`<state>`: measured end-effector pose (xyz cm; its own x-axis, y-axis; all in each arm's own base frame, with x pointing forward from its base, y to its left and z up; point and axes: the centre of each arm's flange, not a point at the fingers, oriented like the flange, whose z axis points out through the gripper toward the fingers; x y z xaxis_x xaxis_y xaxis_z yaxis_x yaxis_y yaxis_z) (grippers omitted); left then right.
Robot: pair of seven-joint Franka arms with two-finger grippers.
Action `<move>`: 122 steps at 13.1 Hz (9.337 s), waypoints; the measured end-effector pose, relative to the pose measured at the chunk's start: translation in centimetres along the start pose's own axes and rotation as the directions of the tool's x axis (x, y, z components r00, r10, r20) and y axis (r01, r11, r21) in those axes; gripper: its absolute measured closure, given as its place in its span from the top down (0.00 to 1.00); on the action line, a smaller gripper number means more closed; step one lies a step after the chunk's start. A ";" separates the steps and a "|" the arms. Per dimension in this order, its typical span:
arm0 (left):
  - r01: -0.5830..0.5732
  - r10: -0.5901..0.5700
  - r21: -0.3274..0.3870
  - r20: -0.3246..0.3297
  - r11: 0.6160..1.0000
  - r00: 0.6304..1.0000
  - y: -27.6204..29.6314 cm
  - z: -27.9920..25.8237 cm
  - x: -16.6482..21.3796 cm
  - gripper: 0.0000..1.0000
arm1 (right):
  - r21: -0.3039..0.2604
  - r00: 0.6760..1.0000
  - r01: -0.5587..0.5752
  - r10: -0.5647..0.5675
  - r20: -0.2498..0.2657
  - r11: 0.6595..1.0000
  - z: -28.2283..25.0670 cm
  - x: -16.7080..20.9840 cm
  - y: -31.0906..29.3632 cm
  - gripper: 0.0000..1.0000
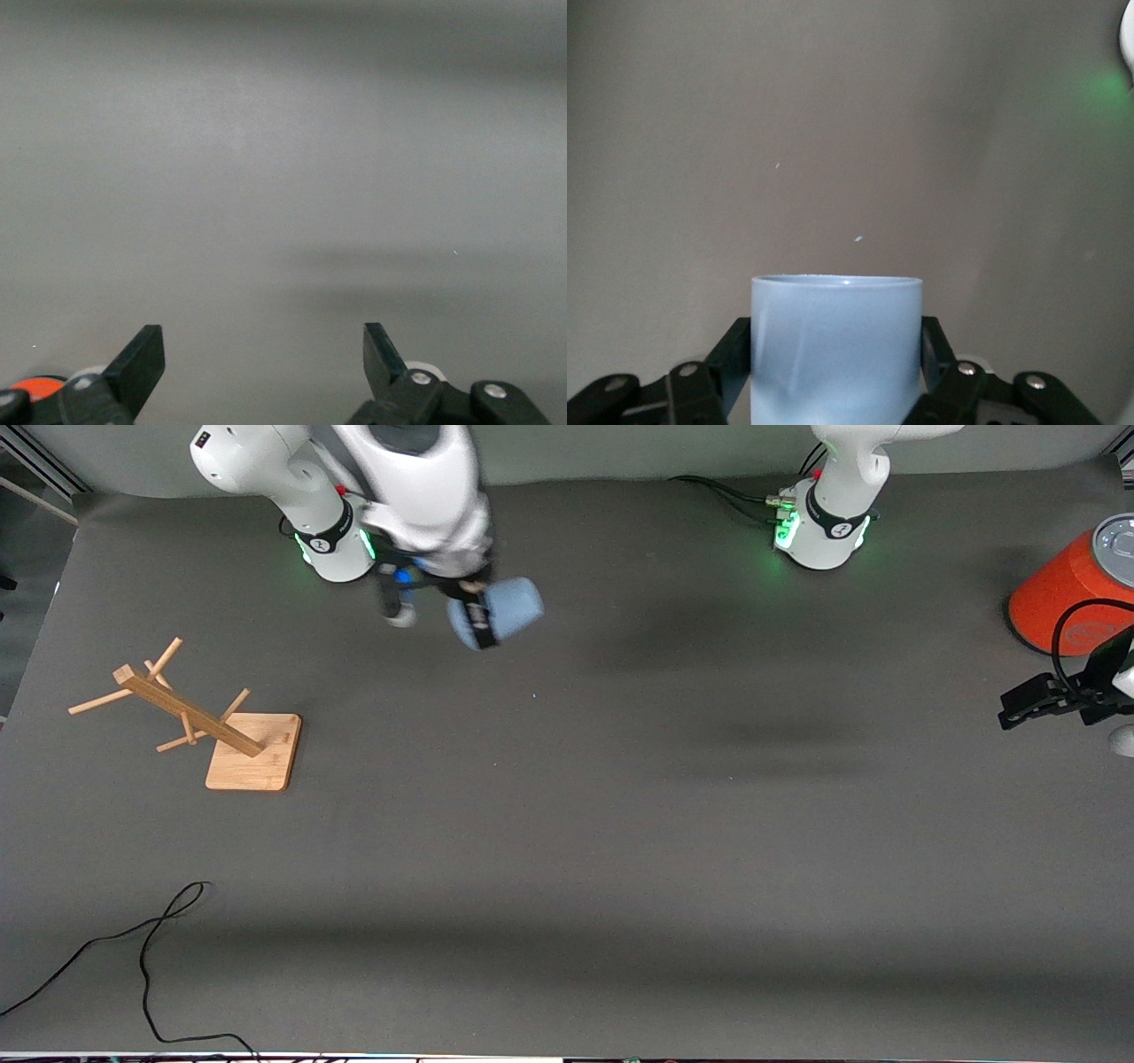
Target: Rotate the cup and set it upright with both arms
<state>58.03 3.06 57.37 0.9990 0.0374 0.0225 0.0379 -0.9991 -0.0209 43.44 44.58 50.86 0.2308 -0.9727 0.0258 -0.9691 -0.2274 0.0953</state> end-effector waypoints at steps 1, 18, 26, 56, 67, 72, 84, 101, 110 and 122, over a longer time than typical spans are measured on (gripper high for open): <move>0.000 0.000 0.000 0.000 1.000 1.000 0.0 0.0 0.0 1.00 | 0.012 0.999 -0.038 0.038 -0.015 0.999 2.1 -3.1 -0.9 0.80; 0.001 -0.001 0.000 -0.003 1.000 1.000 -0.1 -0.1 0.2 1.00 | 0.166 0.919 -0.361 0.381 -0.105 0.918 30.0 -20.0 -6.2 0.80; 0.001 -0.001 0.000 -0.004 1.000 1.000 0.0 0.0 0.4 1.00 | 0.188 0.922 -0.345 0.369 -0.118 0.920 31.7 -20.2 -6.2 1.00; -0.152 0.092 0.341 0.187 0.928 0.978 44.8 14.1 -8.9 1.00 | -0.020 0.732 0.681 -0.681 -0.011 0.732 -8.7 43.5 -5.9 1.00; -0.416 0.360 0.582 0.215 0.699 0.908 57.5 35.8 -16.5 0.85 | 0.087 0.369 0.928 -0.924 -0.097 0.362 -8.0 49.8 -2.6 1.00; -0.521 0.447 0.598 0.285 0.608 0.848 57.3 36.8 -17.4 0.41 | 0.082 0.308 0.950 -0.945 -0.111 0.300 -8.4 49.2 -2.6 1.00; -0.106 0.051 0.318 0.176 0.942 0.983 38.1 4.8 -4.4 0.08 | 0.076 0.295 0.955 -0.948 -0.116 0.288 -8.6 48.9 -2.6 1.00; 0.437 -0.424 -0.005 -0.250 0.899 0.870 44.0 30.7 -11.6 0.08 | 0.072 0.261 0.965 -0.958 -0.119 0.253 -8.7 48.7 -2.6 1.00; 0.463 -0.444 -0.002 -0.285 0.887 0.850 45.6 28.6 -11.7 0.73 | 0.075 0.282 0.959 -0.952 -0.120 0.275 -9.0 48.1 -2.6 1.00; 0.163 -0.162 0.031 -0.026 0.986 0.986 5.6 3.3 2.6 1.00 | 0.074 0.279 0.959 -0.953 -0.119 0.272 -8.9 48.3 -2.5 1.00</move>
<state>60.87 -2.37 54.06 0.9788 0.1981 0.0512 0.2005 -0.9785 -0.0476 57.82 -1.44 60.74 0.9982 -0.0495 0.0347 -0.0487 -0.9985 -0.0232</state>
